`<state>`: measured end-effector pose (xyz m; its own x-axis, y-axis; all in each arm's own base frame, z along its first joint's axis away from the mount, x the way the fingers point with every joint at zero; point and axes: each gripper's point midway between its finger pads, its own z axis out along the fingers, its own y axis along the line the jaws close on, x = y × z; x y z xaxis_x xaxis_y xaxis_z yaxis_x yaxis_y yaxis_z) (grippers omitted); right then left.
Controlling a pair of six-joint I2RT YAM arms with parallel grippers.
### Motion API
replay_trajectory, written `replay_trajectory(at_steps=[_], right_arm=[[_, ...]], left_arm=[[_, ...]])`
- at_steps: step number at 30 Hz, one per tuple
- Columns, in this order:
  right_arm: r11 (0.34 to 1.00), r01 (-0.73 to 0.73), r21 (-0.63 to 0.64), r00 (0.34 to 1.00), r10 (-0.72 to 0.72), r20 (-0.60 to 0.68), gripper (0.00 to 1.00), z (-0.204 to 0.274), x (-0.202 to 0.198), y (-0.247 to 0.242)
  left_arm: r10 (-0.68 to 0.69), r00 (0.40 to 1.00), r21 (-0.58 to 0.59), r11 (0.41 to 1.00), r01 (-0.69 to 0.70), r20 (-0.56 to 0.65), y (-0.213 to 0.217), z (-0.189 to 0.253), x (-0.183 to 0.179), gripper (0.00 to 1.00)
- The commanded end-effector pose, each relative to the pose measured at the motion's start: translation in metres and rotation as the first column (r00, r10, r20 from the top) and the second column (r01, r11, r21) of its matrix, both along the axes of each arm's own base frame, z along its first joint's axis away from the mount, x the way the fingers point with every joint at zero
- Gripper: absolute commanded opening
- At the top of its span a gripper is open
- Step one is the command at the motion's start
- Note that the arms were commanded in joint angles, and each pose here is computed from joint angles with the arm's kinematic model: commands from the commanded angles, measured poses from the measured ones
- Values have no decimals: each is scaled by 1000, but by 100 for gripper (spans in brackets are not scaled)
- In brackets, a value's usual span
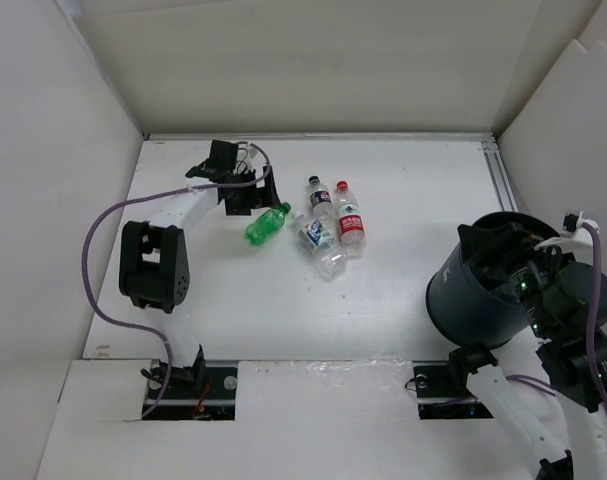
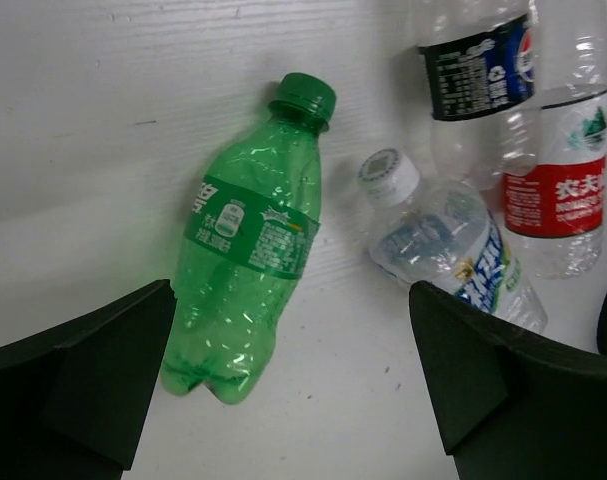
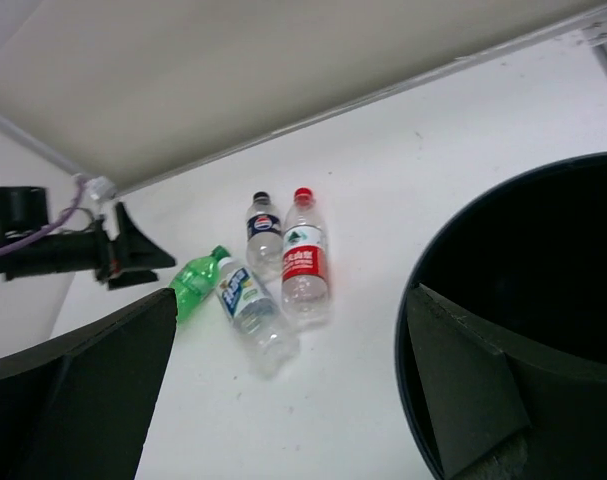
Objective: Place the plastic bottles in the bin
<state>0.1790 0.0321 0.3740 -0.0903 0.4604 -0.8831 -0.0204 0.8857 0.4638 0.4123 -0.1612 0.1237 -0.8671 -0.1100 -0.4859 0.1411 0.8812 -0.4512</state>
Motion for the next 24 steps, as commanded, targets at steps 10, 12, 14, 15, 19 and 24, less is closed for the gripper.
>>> replay_trajectory(at_steps=[10,12,14,15,19,24], right_arm=[[982,-182,-45,979,186,83,100,9,-5,30],[982,-182,-56,979,186,83,100,8,-5,29],[981,-182,-65,979,187,84,100,7,-8,28],[981,-182,-65,979,187,82,100,6,-10,27],[982,-171,-85,981,178,83,100,7,-11,24],[981,-171,-95,981,179,75,100,5,-12,24]], left_arm=[[33,999,44,999,-32,-32,2,-49,23,94],[52,997,62,997,-48,-63,5,-64,22,89],[72,992,88,994,-63,-107,9,-82,19,79],[79,988,104,992,-65,-134,11,-90,15,77],[105,980,123,989,-85,-170,14,-102,14,77],[114,973,129,988,-88,-203,15,-110,10,87]])
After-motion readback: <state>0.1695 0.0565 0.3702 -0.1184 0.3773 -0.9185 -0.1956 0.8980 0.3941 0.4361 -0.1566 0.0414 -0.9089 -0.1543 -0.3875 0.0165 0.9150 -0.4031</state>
